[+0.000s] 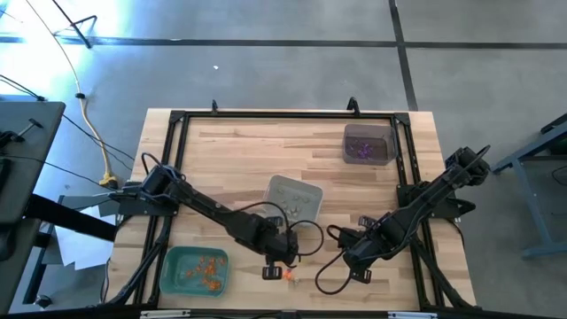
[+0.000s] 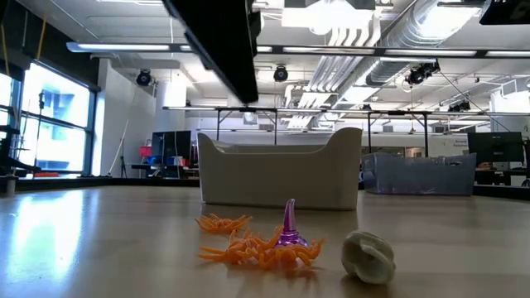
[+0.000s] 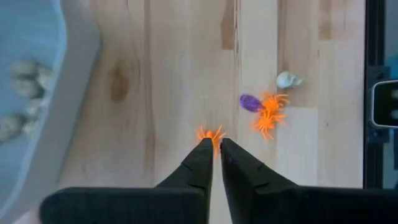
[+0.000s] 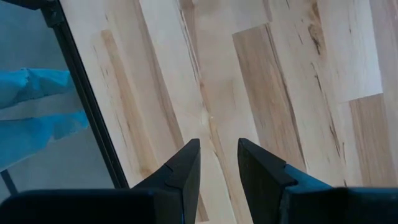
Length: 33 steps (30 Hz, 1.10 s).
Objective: Sort Halloween decoration
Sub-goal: Put the orange spider toy into the green bin
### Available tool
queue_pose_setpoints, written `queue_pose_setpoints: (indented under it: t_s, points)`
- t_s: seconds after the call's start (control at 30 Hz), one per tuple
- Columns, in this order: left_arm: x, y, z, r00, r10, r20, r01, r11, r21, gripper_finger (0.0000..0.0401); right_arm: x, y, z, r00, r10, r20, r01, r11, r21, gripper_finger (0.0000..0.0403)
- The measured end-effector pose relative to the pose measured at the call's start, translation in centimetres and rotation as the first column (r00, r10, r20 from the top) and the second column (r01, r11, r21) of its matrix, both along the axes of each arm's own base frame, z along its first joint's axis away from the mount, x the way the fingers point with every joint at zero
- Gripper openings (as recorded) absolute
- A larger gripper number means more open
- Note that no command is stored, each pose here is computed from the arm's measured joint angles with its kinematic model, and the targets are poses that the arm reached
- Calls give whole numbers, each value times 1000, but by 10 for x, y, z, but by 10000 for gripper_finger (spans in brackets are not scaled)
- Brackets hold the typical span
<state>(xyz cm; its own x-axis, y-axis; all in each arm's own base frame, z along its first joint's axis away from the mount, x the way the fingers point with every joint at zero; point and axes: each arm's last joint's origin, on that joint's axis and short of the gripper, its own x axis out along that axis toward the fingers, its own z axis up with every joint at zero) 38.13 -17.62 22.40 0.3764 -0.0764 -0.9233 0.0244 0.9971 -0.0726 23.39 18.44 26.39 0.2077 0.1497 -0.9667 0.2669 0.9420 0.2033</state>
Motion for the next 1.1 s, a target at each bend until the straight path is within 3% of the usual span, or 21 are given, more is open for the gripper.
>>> queue_pose_setpoints:
  t_s: [0.13, 0.6, 1.1]
  points:
    - [-2, 0, -17, 999, 28, -28, -28, 1000, -5, 53, 0, 0, 0, 1000, 0, 1, 0, 1000, 0, 100]
    - [9, -8, -60, 998, -42, -52, 41, 999, -23, 175, 1, -2, 0, 1000, 15, 0, -15, 1000, -6, 100]
    - [12, -9, -89, 993, -26, -116, 30, 999, 35, 189, 2, -1, 0, 1000, 18, 8, -18, 1000, -1, 100]
